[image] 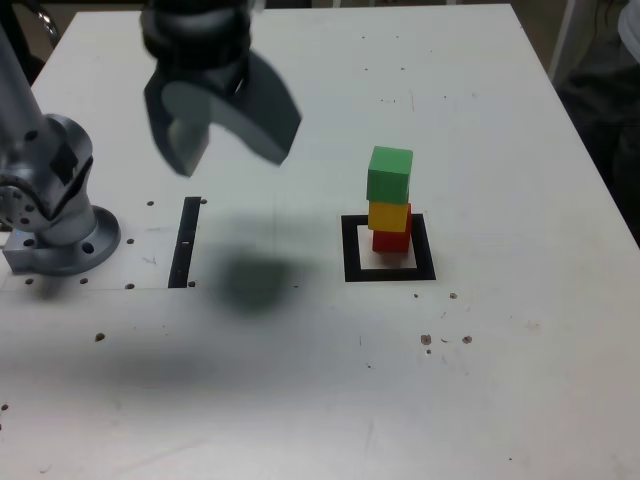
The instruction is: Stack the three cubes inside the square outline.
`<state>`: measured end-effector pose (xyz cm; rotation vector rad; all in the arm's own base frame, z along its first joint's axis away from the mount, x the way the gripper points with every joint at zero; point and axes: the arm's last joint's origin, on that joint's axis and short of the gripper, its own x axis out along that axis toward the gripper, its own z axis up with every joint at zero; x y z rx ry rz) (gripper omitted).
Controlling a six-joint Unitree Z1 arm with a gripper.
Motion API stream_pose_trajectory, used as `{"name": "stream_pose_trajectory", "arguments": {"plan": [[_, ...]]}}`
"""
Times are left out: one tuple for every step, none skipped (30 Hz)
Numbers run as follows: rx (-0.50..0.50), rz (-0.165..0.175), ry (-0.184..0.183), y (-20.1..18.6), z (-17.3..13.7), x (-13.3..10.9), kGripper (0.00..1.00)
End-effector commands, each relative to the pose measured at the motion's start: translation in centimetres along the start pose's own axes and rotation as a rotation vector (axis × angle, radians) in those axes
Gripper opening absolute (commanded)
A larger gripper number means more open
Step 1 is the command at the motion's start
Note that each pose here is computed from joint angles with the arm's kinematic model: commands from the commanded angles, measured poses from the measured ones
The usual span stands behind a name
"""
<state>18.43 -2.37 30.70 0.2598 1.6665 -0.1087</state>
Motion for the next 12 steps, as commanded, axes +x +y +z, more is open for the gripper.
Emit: {"name": "stream_pose_trajectory", "arguments": {"plan": [[-0.002,-0.006,0.053,-0.2,-0.9,1.9,0.99],[-0.005,-0.006,0.062,-0.2,-1.1,2.5,0.99],[-0.012,-0.006,0.073,-0.2,-1.3,3.3,0.99],[-0.018,-0.005,0.081,-0.1,-1.5,3.9,0.99],[-0.025,-0.004,0.088,0.0,-1.7,4.5,0.99],[-0.032,-0.003,0.095,0.1,-1.9,5.1,0.99],[-0.04,0.0,0.102,0.2,-2.1,5.6,0.99],[-0.047,0.002,0.111,0.4,-2.4,6.0,0.99],[-0.053,0.005,0.12,0.5,-2.6,6.5,0.99],[-0.057,0.007,0.128,0.6,-2.9,6.9,0.99],[-0.06,0.009,0.133,0.6,-3.1,7.2,0.99],[-0.061,0.01,0.137,0.7,-3.3,7.5,1.0]]}}
